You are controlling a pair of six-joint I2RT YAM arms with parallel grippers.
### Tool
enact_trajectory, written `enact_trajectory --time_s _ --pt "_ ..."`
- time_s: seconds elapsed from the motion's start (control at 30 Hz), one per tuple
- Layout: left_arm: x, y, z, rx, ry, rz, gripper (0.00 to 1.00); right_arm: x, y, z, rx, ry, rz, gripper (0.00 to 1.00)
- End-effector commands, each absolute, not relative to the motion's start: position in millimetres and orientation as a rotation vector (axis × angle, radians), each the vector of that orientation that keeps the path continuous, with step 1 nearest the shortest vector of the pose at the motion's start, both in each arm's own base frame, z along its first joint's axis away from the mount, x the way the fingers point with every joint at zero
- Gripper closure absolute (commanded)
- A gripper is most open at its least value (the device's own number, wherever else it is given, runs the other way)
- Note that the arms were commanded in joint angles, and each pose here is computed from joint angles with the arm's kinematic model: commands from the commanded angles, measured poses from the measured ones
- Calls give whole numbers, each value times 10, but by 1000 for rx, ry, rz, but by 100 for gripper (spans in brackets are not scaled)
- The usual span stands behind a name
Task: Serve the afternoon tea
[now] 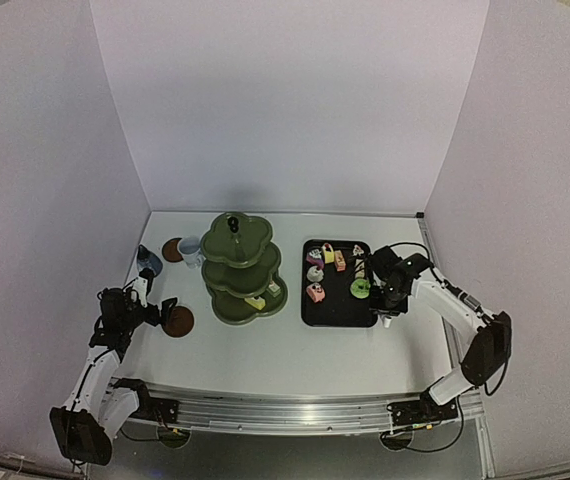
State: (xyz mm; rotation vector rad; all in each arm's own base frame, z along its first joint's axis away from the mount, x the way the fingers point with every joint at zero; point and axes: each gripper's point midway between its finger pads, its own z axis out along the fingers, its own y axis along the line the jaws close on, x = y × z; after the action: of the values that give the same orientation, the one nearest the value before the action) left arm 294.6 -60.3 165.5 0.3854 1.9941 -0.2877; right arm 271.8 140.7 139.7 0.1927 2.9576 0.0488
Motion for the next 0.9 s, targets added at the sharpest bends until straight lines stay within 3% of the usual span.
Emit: enact_trajectory --time_s 0.0,0.87 --pt "2957 -598 1713 400 1973 -280 0 2795 1394 1418 190 2952 34 73" --pt "2955 -590 1703 409 1965 -267 0 2997 1573 1256 146 3007 79 73"
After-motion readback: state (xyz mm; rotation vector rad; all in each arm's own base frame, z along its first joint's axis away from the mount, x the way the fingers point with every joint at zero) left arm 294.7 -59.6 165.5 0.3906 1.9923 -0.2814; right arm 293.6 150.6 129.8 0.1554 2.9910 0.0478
